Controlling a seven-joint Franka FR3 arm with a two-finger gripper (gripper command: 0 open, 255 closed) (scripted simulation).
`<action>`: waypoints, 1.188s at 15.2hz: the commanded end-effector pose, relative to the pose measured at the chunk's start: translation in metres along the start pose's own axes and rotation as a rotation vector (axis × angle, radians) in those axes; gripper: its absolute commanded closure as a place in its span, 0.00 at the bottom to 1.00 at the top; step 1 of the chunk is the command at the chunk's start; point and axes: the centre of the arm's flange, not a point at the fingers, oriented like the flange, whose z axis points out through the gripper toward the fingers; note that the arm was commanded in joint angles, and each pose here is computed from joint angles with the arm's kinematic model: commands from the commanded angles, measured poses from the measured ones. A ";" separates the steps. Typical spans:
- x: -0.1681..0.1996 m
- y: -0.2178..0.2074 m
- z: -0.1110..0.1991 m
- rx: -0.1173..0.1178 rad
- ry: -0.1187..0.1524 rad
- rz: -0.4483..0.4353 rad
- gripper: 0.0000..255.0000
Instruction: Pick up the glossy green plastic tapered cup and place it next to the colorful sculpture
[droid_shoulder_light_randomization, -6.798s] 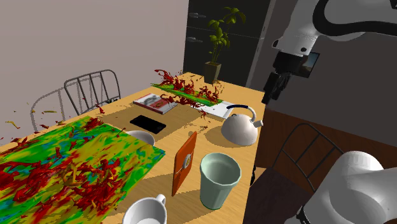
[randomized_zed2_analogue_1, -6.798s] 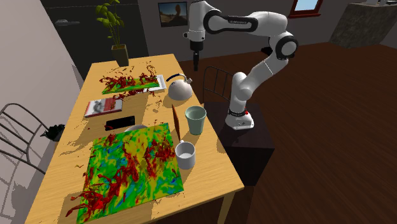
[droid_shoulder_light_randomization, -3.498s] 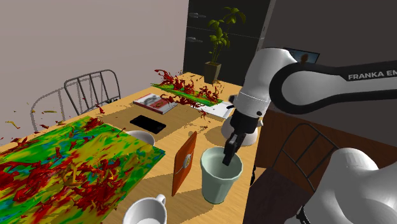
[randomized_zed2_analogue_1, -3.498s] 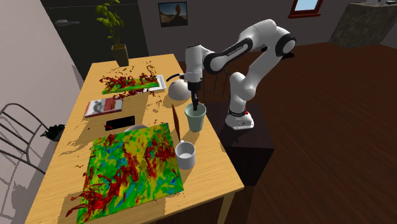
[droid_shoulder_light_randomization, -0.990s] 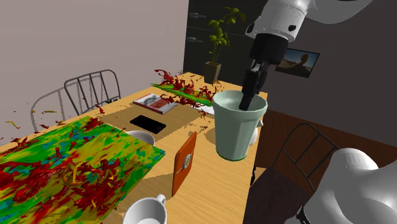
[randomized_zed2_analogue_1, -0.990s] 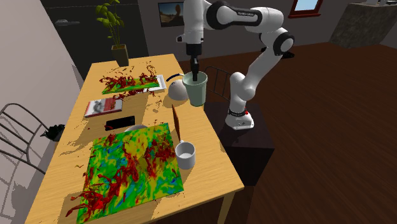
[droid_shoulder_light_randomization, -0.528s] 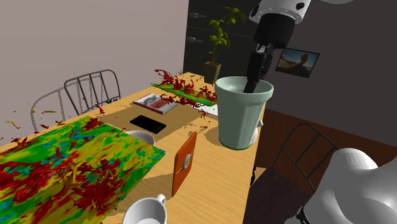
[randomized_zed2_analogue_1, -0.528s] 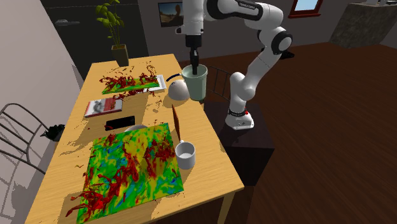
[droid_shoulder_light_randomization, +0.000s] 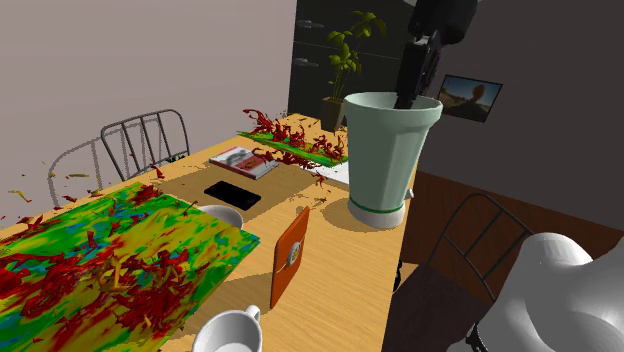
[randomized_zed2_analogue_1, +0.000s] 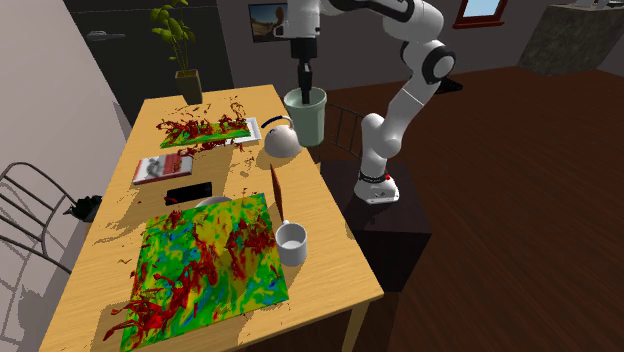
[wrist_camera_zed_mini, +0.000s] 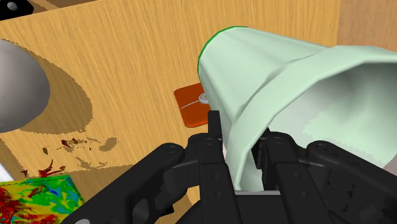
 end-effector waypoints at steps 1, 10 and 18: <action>0.000 -0.003 -0.010 0.000 0.000 0.000 1.00; 0.002 -0.016 -0.056 0.000 0.000 0.000 1.00; 0.075 0.038 -0.071 0.000 0.000 0.000 1.00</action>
